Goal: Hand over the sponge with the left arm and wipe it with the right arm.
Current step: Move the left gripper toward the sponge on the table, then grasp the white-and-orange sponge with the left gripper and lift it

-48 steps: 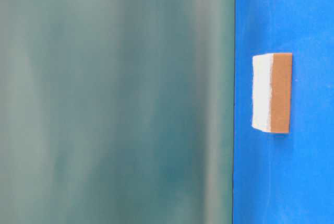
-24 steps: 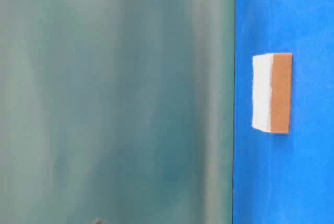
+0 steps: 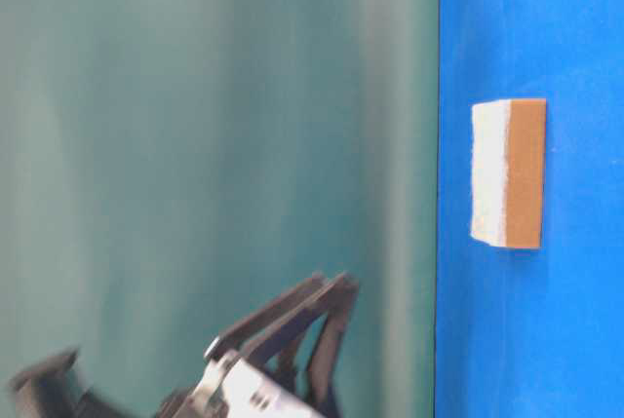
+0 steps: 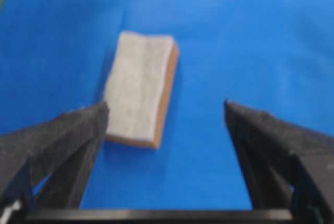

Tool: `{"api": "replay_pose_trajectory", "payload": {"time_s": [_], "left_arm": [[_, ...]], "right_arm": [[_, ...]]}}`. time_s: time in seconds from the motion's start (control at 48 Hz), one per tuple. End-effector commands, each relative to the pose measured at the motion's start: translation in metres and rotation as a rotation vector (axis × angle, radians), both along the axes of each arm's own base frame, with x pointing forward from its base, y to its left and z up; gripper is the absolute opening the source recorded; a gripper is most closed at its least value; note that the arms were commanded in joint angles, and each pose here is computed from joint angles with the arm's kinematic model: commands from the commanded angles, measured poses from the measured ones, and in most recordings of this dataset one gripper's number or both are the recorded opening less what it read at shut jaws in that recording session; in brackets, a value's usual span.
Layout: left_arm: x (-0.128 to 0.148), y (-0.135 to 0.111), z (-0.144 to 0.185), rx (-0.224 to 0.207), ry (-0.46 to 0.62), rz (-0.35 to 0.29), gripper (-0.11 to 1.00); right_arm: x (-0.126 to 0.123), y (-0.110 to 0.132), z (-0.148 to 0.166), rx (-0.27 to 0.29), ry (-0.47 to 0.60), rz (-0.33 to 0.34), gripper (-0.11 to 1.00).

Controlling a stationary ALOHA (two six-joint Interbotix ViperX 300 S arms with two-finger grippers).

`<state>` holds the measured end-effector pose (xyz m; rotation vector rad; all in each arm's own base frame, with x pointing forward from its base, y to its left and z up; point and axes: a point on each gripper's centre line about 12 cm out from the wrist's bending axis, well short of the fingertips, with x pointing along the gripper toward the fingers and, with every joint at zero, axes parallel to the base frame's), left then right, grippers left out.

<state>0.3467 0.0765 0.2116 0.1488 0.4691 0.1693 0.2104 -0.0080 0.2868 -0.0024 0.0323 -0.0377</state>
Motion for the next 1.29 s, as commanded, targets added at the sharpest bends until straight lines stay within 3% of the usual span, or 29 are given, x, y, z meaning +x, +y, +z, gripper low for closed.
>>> {"api": "replay_pose_trajectory", "payload": {"time_s": [0.0,0.229,0.708,1.021,1.125,1.209,1.271], "left_arm": [[0.014,0.011,-0.005,0.001,0.016,0.02,0.94],[0.044,0.029,-0.05,-0.012,0.153,0.032,0.94],[0.075,0.062,-0.097,0.066,0.249,0.018,0.94],[0.072,0.067,-0.107,0.062,0.272,0.026,0.94],[0.072,0.067,-0.108,0.028,0.287,0.042,0.94],[0.071,0.065,-0.107,0.021,0.321,0.034,0.88],[0.07,0.065,-0.107,0.014,0.341,0.032,0.75]], "right_arm": [[0.002,0.0,0.008,-0.001,-0.015,-0.002,0.0],[0.003,0.0,0.006,0.0,-0.006,-0.002,0.0],[0.004,0.0,0.002,-0.001,0.02,-0.002,0.0],[0.006,-0.001,-0.002,0.001,0.035,-0.002,0.0],[0.006,0.0,-0.002,0.001,0.035,0.0,0.0],[0.006,-0.001,-0.002,0.001,0.035,-0.002,0.0],[0.006,-0.001,-0.002,0.001,0.035,-0.002,0.0]]}}
